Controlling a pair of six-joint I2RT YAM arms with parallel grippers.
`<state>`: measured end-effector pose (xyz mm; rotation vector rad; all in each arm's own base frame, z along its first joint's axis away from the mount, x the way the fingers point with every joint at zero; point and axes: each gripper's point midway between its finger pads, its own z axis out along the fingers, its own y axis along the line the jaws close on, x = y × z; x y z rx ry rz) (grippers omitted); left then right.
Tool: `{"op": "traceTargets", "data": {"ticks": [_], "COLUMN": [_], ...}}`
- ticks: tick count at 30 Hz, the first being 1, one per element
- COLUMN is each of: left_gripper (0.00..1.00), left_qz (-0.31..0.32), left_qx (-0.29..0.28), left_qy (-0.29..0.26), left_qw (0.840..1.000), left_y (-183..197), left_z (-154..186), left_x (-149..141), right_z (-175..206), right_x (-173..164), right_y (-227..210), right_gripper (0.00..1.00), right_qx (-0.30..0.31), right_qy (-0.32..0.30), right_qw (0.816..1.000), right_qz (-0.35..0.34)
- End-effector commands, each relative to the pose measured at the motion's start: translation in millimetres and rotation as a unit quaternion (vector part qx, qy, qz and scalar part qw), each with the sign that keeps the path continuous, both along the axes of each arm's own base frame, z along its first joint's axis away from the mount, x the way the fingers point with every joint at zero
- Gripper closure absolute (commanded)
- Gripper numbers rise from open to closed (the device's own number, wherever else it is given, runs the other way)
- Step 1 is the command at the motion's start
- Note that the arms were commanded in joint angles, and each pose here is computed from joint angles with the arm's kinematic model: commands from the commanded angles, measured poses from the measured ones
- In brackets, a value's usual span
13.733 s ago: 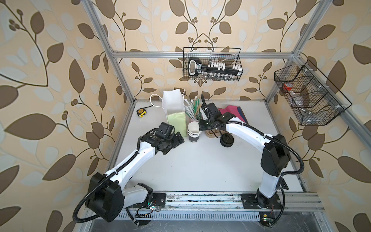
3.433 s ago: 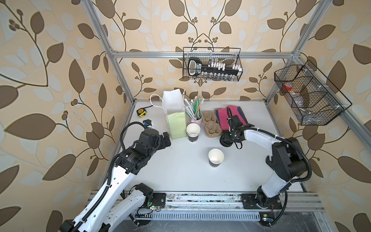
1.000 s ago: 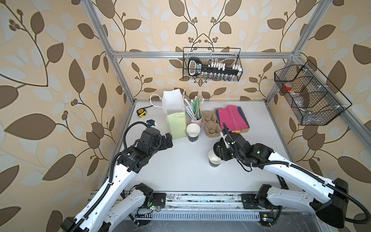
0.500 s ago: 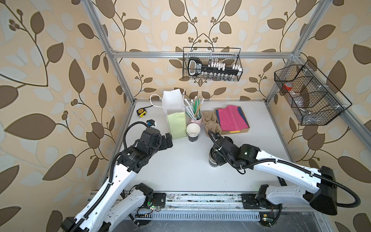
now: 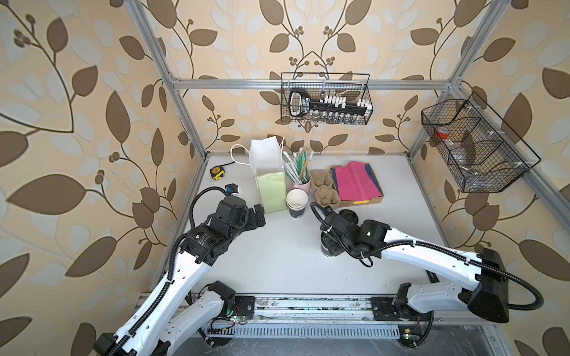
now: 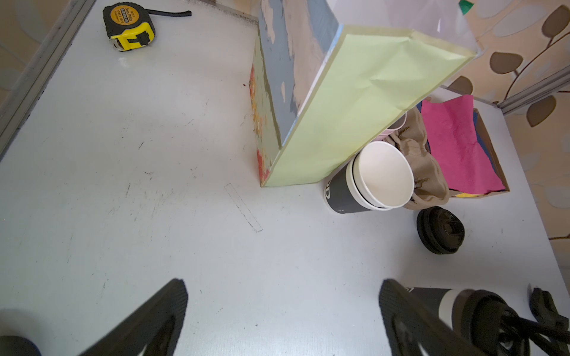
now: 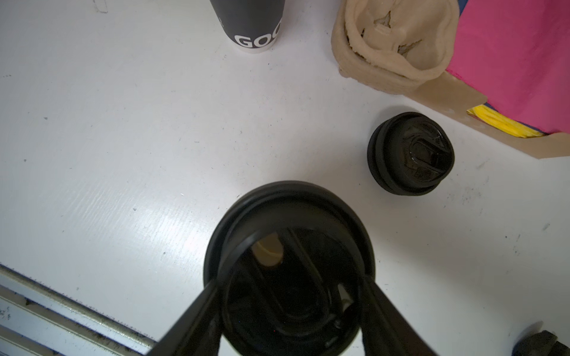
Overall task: Pack a coffee takeout order
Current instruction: Close the lid on the coffee cup.
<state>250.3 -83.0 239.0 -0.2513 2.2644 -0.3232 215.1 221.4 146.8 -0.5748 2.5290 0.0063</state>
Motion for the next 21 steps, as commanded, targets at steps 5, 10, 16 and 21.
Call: {"op": "traceTargets", "data": {"ticks": [5,10,16,21], "left_gripper": [0.01,0.01,0.01,0.01], "left_qz": [0.003,0.003,0.003,0.002], "left_qx": [0.008,0.009,0.008,0.007], "left_qy": [-0.014,-0.012,-0.013,-0.013], "left_qw": [1.0,1.0,1.0,1.0], "left_y": [2.8,2.8,2.8,2.6], "left_z": [8.1,7.3,7.7,8.1], "left_x": [-0.4,-0.5,-0.5,-0.5], "right_z": [4.3,-1.3,-0.3,-2.1], "right_x": [1.8,1.9,3.3,2.4], "right_y": [2.8,2.3,-0.3,-1.1], "right_gripper": [0.37,0.37,0.36,0.35], "right_qx": [-0.02,-0.034,-0.045,-0.05], "right_qy": [-0.001,0.006,0.005,0.01], "right_qw": [1.0,0.999,0.999,0.999], "right_qz": [0.009,0.011,0.009,0.013]}}
